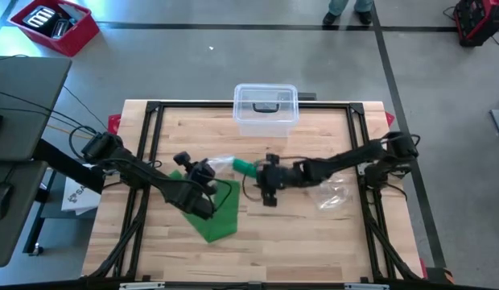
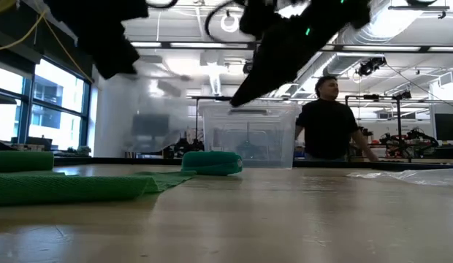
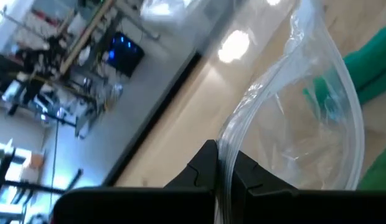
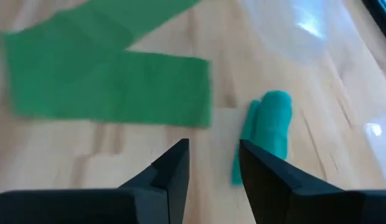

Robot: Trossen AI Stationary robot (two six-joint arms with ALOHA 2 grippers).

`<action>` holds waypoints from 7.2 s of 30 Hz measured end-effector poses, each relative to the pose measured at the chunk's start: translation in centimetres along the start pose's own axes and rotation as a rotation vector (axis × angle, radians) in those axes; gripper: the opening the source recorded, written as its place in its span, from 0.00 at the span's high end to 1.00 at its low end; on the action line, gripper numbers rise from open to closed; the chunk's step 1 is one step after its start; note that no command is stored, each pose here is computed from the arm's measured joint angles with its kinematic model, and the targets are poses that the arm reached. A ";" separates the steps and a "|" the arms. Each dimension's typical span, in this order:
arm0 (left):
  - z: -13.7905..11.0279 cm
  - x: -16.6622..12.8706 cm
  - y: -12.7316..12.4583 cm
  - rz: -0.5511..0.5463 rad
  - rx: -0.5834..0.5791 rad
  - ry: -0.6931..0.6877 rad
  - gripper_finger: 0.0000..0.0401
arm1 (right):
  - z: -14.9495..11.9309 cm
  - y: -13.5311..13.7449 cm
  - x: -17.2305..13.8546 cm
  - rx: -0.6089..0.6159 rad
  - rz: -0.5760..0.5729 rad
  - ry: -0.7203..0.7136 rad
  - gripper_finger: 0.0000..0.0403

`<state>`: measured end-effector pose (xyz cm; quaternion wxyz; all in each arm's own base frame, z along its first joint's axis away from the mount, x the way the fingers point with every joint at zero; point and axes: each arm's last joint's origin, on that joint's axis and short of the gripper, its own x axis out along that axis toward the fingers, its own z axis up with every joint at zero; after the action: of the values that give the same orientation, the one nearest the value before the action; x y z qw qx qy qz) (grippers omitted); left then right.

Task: Roll bandage
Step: Put the blue bandage into the left transparent zip bag

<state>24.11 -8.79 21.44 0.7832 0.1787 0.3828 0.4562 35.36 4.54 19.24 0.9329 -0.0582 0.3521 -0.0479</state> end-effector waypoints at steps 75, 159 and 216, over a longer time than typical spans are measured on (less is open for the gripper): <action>7.7 4.0 -4.1 -0.512 -0.214 -0.350 1.00 | -1.6 4.6 -6.1 0.338 -0.138 -0.004 0.97; 8.8 4.0 -5.1 -0.475 -0.149 -0.500 1.00 | 0.5 6.1 -9.7 0.289 -0.202 -0.029 0.98; 8.5 3.1 -6.4 -0.722 -0.182 -0.498 1.00 | 0.3 5.2 -6.7 0.537 -0.453 -0.137 0.98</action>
<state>35.17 -8.92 21.50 0.9730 0.0685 0.1789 0.1285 30.83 10.57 23.06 0.9022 0.1094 0.2416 -0.3403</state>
